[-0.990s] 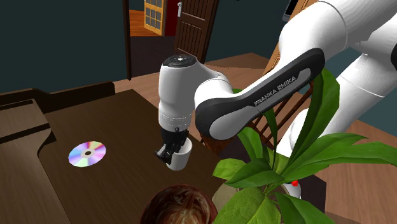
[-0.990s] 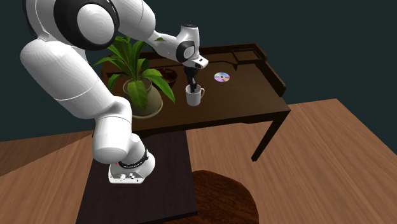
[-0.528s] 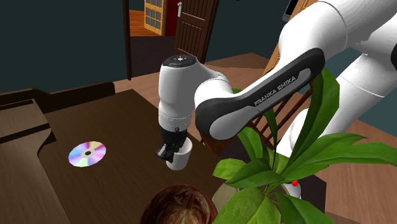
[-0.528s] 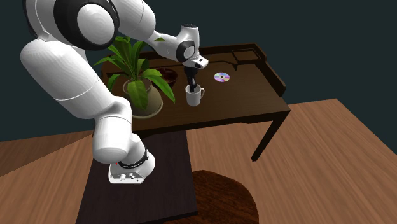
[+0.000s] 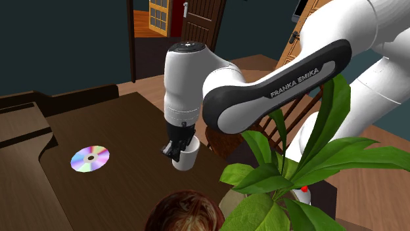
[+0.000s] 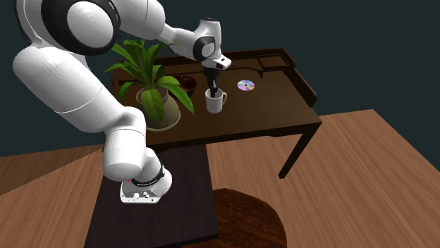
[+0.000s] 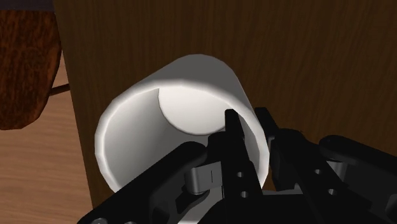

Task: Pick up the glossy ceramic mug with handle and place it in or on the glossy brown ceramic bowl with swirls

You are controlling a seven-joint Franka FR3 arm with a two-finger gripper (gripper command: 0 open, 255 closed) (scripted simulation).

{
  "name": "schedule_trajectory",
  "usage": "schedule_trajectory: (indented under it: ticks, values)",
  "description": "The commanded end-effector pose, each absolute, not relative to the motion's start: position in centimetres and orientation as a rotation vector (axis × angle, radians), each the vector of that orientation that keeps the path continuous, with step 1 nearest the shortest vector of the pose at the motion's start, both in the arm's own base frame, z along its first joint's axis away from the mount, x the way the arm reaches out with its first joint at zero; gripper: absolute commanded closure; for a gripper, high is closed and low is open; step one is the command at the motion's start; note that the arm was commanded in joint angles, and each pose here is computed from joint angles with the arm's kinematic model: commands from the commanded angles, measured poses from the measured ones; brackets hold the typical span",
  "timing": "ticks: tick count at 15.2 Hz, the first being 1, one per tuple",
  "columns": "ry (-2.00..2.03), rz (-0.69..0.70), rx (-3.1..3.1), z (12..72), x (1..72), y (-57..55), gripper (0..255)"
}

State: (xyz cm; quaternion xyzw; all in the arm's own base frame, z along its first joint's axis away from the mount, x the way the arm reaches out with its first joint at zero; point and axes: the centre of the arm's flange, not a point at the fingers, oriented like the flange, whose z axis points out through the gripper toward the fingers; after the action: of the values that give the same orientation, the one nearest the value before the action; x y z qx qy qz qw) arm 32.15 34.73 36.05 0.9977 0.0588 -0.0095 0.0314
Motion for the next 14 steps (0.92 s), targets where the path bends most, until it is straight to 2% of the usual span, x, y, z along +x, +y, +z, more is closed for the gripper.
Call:
schedule_trajectory:
  ticks: [1,14]
  values:
    - [0.181,-0.030,3.074,37.1,32.1,34.6,255]
    - [0.181,-0.030,3.074,44.0,32.1,34.6,255]
